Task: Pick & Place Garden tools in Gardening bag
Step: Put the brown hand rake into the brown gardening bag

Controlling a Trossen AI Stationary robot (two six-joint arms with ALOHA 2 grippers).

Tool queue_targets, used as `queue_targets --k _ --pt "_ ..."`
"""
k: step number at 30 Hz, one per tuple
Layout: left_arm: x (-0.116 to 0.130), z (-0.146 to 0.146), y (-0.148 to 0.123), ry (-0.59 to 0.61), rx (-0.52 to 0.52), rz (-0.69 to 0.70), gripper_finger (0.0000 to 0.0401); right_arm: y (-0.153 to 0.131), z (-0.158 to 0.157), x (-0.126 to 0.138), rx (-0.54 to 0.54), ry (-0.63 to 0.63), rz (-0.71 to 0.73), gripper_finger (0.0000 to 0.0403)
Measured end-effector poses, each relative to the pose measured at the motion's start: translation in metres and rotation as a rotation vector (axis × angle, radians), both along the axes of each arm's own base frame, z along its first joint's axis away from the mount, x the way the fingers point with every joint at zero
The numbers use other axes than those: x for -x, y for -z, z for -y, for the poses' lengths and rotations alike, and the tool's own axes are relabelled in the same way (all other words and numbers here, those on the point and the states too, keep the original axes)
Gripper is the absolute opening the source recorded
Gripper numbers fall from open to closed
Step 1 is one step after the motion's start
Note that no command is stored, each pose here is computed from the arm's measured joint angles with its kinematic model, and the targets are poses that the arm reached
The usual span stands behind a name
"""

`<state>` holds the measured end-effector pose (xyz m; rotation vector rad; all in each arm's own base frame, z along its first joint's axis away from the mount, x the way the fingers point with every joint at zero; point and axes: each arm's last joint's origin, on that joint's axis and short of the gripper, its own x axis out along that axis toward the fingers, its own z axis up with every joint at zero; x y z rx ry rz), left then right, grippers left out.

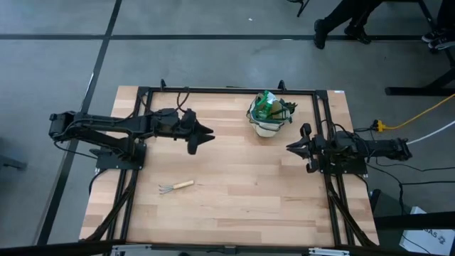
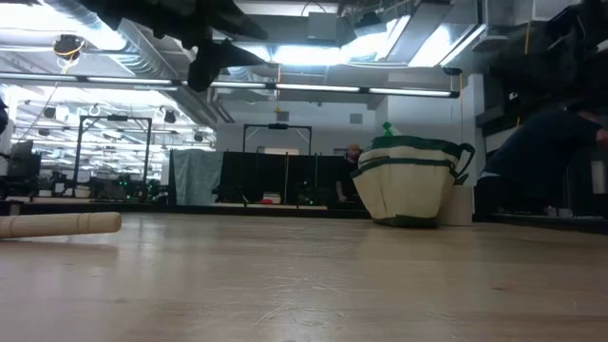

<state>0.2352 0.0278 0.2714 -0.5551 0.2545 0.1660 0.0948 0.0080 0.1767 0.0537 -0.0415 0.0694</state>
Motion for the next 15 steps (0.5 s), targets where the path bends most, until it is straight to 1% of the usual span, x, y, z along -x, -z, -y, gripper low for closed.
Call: queue_targets --k 8,12,15 --pt "0.001 0.002 0.003 0.073 -0.027 -0.031 0.0168 0.003 0.000 0.000 0.020 -0.003 -0.026 0.0047" --pt "0.003 0.004 0.009 0.115 -0.003 -0.092 0.0168 0.006 -0.001 0.000 0.031 -0.042 -0.057 0.0047" --pt "0.006 0.008 0.016 0.176 0.044 -0.172 0.0168 0.007 -0.001 0.000 0.032 -0.042 -0.069 0.0047"
